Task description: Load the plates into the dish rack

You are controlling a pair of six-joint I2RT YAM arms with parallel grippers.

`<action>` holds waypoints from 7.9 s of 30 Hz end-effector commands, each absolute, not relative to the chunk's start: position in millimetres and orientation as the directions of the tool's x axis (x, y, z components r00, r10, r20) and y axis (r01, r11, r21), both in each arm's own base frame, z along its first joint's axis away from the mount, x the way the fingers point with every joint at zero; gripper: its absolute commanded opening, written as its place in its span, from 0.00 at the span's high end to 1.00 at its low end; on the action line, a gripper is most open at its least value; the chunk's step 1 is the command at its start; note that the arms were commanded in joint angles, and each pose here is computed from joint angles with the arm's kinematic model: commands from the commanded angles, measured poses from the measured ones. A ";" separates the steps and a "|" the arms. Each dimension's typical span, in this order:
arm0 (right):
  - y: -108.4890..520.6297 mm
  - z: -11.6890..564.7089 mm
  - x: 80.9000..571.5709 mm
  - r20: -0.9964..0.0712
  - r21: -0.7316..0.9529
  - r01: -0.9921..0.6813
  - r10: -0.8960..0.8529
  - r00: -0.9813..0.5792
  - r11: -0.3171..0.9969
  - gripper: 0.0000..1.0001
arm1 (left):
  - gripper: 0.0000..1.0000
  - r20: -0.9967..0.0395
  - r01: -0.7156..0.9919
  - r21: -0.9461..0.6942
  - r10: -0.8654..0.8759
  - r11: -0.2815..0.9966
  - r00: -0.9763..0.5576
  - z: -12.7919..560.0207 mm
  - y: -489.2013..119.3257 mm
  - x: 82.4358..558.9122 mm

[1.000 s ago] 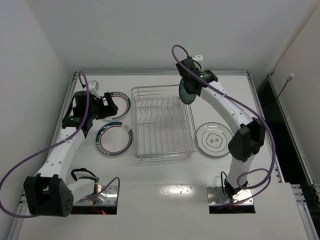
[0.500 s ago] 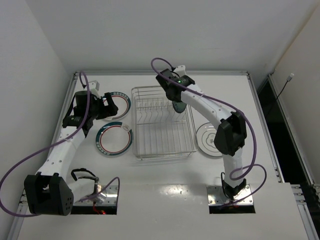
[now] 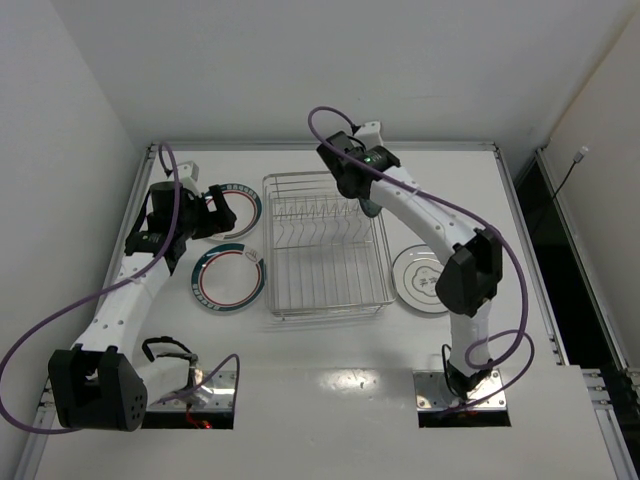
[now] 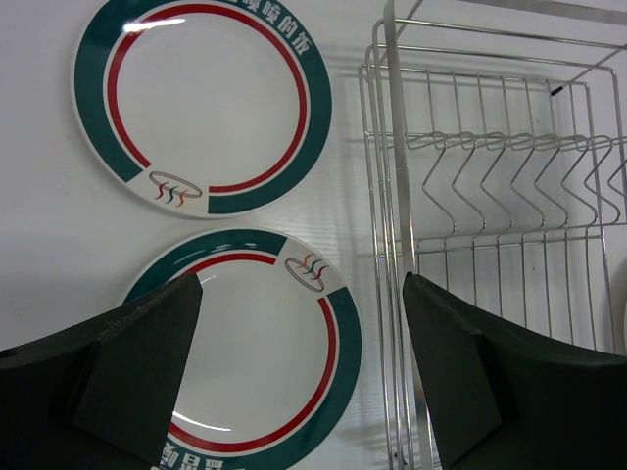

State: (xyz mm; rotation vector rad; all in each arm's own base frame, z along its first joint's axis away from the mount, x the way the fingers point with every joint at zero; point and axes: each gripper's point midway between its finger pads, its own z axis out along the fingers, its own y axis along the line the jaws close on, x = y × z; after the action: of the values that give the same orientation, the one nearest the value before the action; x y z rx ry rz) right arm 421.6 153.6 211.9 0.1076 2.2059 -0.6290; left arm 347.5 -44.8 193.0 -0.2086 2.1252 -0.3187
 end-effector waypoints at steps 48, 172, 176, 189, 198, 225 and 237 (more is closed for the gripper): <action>127.0 201.1 405.0 -0.619 -0.227 0.090 -0.073 -0.782 0.970 0.87 | 0.18 -0.823 -0.017 -0.300 -0.268 0.954 -0.501 212.4 -43.6 355.6; 179.6 283.7 387.6 -0.922 -0.307 0.504 -0.122 -0.367 0.808 1.00 | 0.18 -0.782 -0.020 -0.317 -0.273 0.948 -0.560 195.4 -48.9 360.1; 183.2 285.4 390.1 -0.922 -0.307 0.465 -0.138 -0.363 0.830 1.00 | 0.18 -0.782 -0.020 -0.317 -0.273 0.948 -0.560 195.4 -48.9 360.1; 214.8 211.0 395.7 -0.833 -0.354 0.220 -0.200 -0.516 0.909 1.00 | 0.18 -0.780 -0.060 -0.303 -0.283 0.951 -0.558 192.9 -42.4 359.6; 211.8 209.2 402.6 -0.804 -0.328 0.189 -0.168 -0.571 0.926 0.79 | 0.07 -0.756 -0.555 -0.027 -0.380 0.831 -0.533 167.0 45.9 336.8; 212.9 287.6 384.2 -0.904 -0.056 0.138 0.009 -0.428 0.989 0.38 | 0.00 -0.277 -0.703 -0.486 -0.855 0.519 -0.439 71.5 42.8 251.9; 201.2 289.4 381.0 -0.905 -0.043 0.148 0.024 -0.425 0.988 0.38 | 0.00 -0.238 -0.709 -0.486 -0.858 0.511 -0.455 48.3 31.8 237.2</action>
State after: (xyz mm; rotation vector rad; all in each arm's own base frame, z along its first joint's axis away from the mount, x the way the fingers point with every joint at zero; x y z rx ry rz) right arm 381.1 209.2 266.0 0.0603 2.0623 -0.1947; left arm 238.7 36.4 54.6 -1.2680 2.2961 -0.4087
